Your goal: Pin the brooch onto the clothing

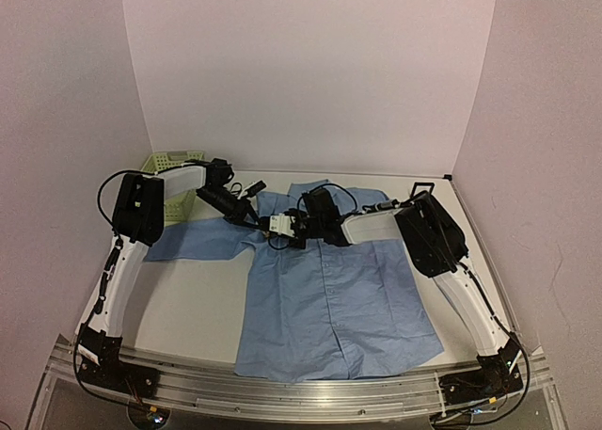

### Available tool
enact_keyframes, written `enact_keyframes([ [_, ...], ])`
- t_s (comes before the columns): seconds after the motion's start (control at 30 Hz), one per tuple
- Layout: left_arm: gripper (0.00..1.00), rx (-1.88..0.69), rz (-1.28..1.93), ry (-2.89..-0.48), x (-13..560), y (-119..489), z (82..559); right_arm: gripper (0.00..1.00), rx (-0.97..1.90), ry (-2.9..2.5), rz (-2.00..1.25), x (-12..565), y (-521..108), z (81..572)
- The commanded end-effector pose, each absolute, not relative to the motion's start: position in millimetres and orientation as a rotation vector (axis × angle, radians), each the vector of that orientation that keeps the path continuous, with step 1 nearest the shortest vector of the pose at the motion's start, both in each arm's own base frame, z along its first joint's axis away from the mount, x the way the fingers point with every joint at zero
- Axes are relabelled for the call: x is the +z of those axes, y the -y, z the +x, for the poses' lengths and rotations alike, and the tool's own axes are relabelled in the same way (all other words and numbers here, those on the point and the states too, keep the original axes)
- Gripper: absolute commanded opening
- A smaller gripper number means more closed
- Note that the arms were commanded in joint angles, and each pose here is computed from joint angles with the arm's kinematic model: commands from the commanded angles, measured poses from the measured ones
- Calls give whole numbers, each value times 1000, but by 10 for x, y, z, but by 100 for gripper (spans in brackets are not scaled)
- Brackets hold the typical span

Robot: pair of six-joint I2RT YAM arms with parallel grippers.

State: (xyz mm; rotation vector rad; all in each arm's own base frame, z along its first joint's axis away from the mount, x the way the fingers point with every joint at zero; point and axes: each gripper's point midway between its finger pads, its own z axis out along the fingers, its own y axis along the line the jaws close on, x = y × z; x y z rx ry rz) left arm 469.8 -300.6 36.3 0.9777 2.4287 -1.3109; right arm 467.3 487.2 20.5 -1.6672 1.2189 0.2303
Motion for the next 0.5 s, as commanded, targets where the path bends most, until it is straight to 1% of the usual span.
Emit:
enact_keyframes([
  [0.0,0,-1270,1031,-2320,791,2997,4779,8,350,-1196,-1627,705,-4913,4562],
  [0.1,0,-1255,1046,-2312,801,2989,4788,10,382,-1180,-1609,874,-4881,4554],
  [0.3,0,-1218,1102,-2281,794,2977,4799,17,453,-1173,-1569,1157,-4753,4564],
  [0.47,0,-1221,1113,-2298,725,2953,4790,21,486,-1203,-1559,1024,-4719,4648],
])
